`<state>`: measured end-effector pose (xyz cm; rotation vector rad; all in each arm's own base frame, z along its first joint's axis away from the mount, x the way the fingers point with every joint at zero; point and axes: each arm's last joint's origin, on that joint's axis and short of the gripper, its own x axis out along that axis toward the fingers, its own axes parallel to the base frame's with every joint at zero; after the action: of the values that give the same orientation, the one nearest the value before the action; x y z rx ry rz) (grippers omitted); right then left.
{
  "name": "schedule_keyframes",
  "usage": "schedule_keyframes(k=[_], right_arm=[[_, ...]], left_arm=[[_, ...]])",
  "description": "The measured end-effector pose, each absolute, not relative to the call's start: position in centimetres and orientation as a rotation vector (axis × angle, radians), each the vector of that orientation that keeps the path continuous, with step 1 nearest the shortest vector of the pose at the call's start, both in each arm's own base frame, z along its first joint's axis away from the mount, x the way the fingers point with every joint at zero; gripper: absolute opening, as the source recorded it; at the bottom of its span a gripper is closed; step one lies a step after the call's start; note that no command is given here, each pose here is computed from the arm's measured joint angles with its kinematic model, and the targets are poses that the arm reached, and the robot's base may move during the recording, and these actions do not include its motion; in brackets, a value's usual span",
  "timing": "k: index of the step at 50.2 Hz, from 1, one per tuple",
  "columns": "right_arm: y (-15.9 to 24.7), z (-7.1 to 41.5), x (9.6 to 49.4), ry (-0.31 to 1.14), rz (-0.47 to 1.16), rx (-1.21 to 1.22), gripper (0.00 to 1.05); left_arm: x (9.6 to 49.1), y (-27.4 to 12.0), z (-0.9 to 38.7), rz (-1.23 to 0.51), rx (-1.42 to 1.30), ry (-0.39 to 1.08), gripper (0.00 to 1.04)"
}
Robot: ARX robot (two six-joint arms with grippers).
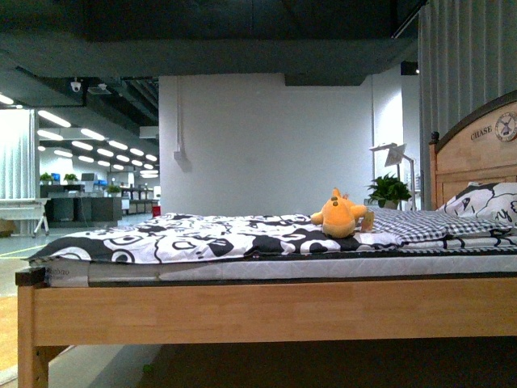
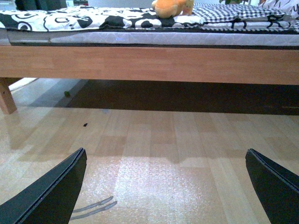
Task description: Put away toys
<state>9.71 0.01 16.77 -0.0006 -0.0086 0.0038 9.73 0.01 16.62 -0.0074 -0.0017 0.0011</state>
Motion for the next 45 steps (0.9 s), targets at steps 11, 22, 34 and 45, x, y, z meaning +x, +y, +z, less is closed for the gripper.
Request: schedule_keyframes(k=[11, 22, 34, 45], right_arm=[[0.01, 16.77, 9.71, -0.009, 0.004, -0.001, 1.04], [0.01, 16.77, 9.71, -0.009, 0.004, -0.001, 1.04], [0.01, 16.77, 9.71, -0.009, 0.004, -0.001, 1.04], [0.01, 16.77, 9.71, -0.009, 0.003, -0.001, 1.04]], left_arm=[[9.73, 0.01, 16.62, 0.001, -0.007, -0.002, 0.99], [9.73, 0.01, 16.62, 0.001, -0.007, -0.002, 0.99], [9.72, 0.01, 16.62, 0.001, -0.007, -0.002, 0.99], [9.72, 0.01, 16.62, 0.001, -0.007, -0.002, 0.99]])
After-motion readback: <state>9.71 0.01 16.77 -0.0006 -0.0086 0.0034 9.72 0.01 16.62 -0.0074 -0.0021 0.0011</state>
